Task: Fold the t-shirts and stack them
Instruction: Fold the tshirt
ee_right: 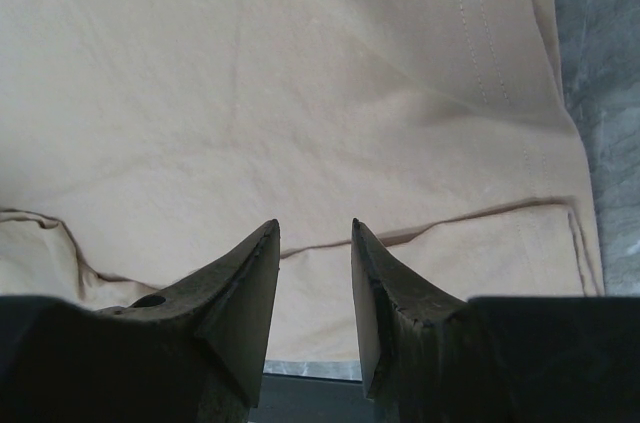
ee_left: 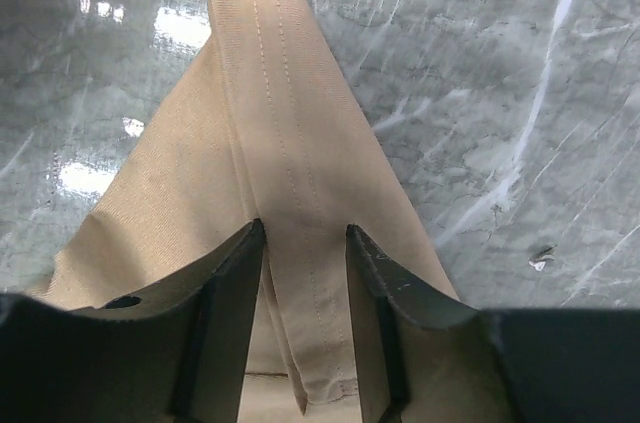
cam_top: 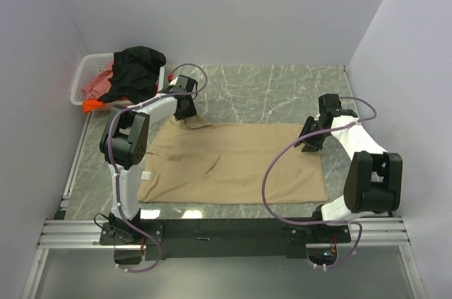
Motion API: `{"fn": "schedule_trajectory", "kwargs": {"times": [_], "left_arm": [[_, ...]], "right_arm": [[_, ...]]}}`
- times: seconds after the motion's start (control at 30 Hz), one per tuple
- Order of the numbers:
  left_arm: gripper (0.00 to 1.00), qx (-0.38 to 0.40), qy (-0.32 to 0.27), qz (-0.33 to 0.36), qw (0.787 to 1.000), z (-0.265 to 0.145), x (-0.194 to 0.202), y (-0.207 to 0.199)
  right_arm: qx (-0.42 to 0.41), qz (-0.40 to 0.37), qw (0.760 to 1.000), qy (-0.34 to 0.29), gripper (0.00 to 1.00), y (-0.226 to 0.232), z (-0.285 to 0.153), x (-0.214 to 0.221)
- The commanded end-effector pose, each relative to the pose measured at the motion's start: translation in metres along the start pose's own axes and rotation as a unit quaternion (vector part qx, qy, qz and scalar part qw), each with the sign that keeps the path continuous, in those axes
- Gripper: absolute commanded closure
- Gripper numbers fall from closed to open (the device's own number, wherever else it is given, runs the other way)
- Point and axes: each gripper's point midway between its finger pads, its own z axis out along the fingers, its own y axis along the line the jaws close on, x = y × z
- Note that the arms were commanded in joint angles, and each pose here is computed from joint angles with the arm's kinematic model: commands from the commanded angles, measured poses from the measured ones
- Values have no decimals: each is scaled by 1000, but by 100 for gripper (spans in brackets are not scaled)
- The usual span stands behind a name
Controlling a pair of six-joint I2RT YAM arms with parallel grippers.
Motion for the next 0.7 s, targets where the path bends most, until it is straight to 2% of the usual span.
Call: {"fn": "schedule_trajectory", "kwargs": {"times": [0.0,0.23,0.27,0.3,0.4,0.67], "left_arm": [[54,-2,-23,-8,1000,-15,-13,0],[57,-7,-20,-1,1000,-11,-13,0],[61,-6,-21,0,1000,-11,-13,0],[73,-5,-21,0,1000,-11,-13,0],[87,-6,-22,3,1000,-11,-14,0],[100,11,-38,-5,999,-26,-30,-10]], "right_arm": [[-17,-10,1000,-21,58,5,-8,-3],[-16,-11,1000,-22,58,4,-8,-3],[-14,-10,1000,-22,58,3,-8,-3],[-13,-11,1000,-23,58,3,-8,-4],[-8,-9,1000,-22,58,2,-7,-5],[5,-6,999,-38,58,-2,-14,-28]]}}
